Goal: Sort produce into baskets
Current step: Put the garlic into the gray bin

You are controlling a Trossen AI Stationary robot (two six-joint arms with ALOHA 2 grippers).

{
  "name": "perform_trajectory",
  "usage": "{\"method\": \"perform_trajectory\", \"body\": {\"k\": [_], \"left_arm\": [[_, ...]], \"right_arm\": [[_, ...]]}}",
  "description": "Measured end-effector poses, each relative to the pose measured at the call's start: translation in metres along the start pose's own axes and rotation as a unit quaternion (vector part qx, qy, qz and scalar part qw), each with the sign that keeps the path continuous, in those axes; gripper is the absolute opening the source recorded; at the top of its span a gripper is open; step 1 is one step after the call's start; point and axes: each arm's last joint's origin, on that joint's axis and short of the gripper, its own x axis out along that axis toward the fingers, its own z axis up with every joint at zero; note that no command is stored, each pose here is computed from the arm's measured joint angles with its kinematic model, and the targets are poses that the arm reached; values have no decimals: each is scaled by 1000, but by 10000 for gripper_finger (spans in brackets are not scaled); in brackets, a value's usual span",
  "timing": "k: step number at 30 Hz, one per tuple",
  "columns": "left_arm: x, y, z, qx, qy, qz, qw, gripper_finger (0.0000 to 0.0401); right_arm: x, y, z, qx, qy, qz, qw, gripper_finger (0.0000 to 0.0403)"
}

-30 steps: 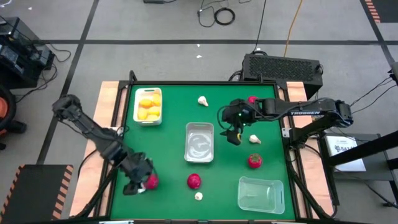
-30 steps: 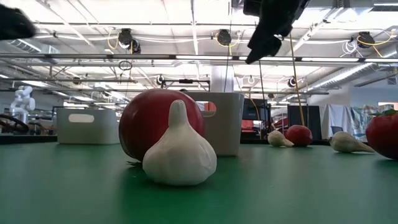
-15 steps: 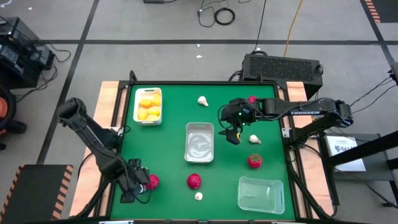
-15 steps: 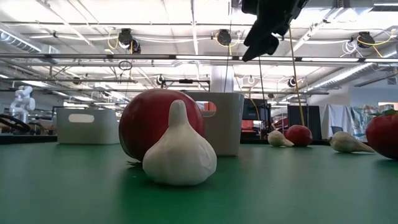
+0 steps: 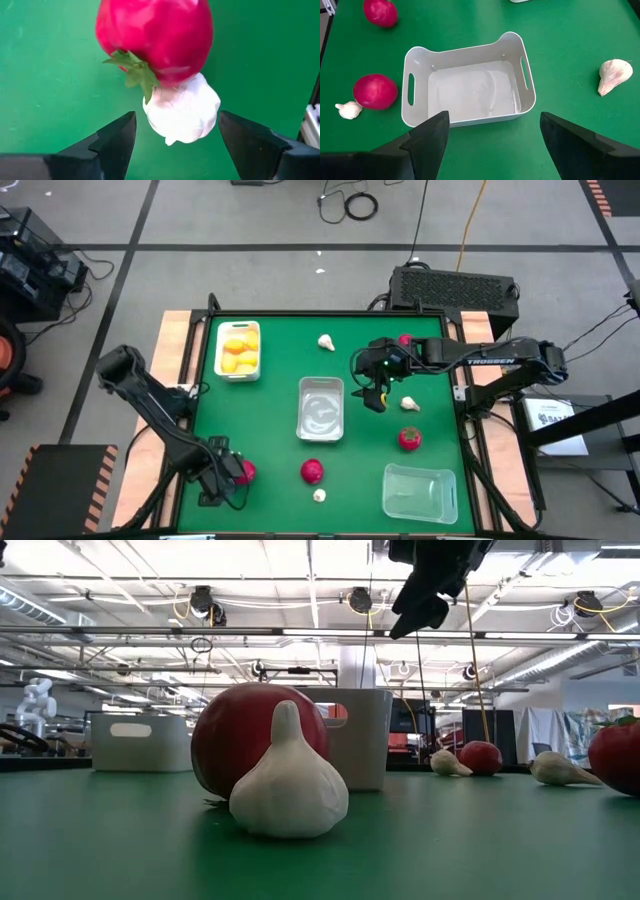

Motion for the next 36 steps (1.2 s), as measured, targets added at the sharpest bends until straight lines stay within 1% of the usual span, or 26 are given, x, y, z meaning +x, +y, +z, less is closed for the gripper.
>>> {"method": "perform_trajectory", "body": {"k": [6, 13, 17, 20, 23, 26, 30, 34, 36], "left_arm": [[11, -2, 2, 5, 19, 10, 1000, 288], [23, -5, 6, 4, 21, 9, 1000, 288], [24, -5, 6, 5, 21, 9, 1000, 287], [23, -5, 6, 5, 19, 7, 1000, 275], [21, -4, 6, 4, 10, 10, 1000, 254], [15, -2, 3, 2, 7, 14, 1000, 235], [-1, 6, -4, 0, 6, 23, 1000, 227], [-24, 25, -15, -14, 21, 49, 998, 225], [-37, 37, -19, -27, 17, 65, 997, 225]], "right_arm": [[0, 0, 0, 0, 0, 0, 1000, 302], [0, 0, 0, -2, 0, 0, 1000, 302], [0, 0, 0, -3, 0, 0, 1000, 302], [0, 0, 0, -5, 0, 0, 1000, 302], [0, 0, 0, -9, 0, 0, 1000, 302], [0, 0, 0, -9, 0, 0, 1000, 302], [0, 0, 0, -10, 0, 0, 1000, 302], [0, 0, 0, -13, -1, 0, 1000, 302], [0, 0, 0, -13, -1, 0, 1000, 302]]}}
